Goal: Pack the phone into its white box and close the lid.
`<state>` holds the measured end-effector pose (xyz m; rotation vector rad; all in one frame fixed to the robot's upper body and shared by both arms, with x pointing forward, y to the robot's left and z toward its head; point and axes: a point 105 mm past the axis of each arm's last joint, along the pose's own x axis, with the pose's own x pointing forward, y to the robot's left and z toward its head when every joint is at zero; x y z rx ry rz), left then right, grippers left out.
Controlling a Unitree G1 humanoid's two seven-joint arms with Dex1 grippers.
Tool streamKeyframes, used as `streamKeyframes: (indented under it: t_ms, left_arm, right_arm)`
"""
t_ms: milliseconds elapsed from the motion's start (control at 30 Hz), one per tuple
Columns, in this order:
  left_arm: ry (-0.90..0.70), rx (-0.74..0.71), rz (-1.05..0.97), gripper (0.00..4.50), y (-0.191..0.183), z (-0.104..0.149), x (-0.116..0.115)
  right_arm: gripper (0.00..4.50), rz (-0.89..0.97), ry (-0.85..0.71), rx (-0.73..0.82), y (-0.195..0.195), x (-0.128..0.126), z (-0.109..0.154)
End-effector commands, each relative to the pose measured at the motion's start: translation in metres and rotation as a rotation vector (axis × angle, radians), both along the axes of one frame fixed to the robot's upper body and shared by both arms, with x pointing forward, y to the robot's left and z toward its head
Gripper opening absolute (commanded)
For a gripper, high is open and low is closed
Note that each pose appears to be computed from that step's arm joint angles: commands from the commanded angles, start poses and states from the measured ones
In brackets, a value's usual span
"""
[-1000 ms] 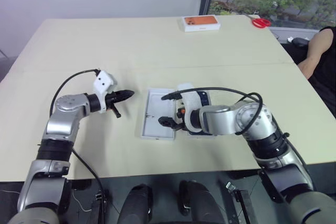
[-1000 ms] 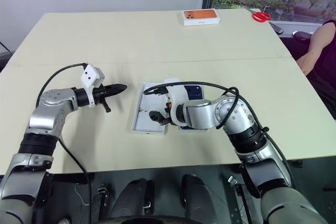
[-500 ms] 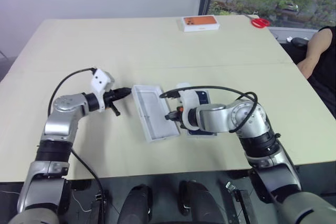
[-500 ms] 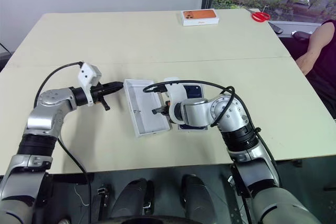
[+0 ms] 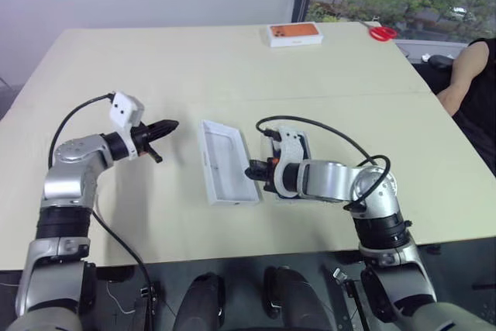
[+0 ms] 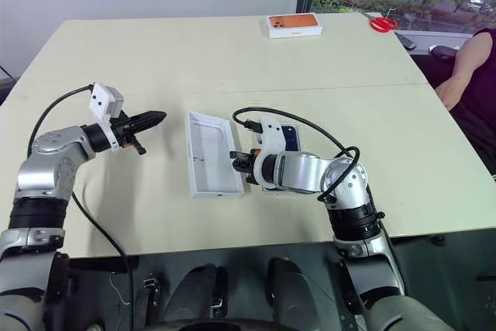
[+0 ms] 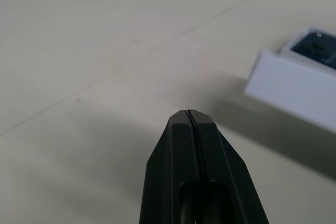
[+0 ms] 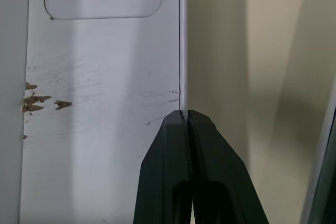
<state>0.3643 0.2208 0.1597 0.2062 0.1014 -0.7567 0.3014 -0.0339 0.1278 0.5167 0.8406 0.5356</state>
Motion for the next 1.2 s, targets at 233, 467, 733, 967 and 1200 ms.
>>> streamKeyframes:
  t_ms: [233, 467, 733, 967, 1200]
  left_arm:
    - [0.098, 0.138, -0.252, 0.00, -0.038, -0.030, -0.033]
    - [0.064, 0.048, -0.316, 0.00, -0.084, -0.027, -0.027]
    - [0.078, 0.020, -0.374, 0.00, -0.098, -0.028, -0.036]
    - [0.082, 0.007, -0.394, 0.00, -0.103, -0.029, -0.038]
    - [0.071, -0.038, -0.451, 0.00, -0.126, -0.025, -0.045]
  right_arm:
    - [0.02, -0.022, 0.047, 0.094, 0.003, -0.006, 0.010]
    - [0.02, -0.017, 0.026, 0.053, 0.002, -0.005, 0.009]
    - [0.29, 0.007, -0.049, -0.021, 0.001, -0.002, 0.012]
    - [3.49, -0.001, -0.157, -0.113, -0.008, 0.007, 0.023]
    - [3.49, -0.004, -0.353, -0.274, -0.041, 0.019, 0.049]
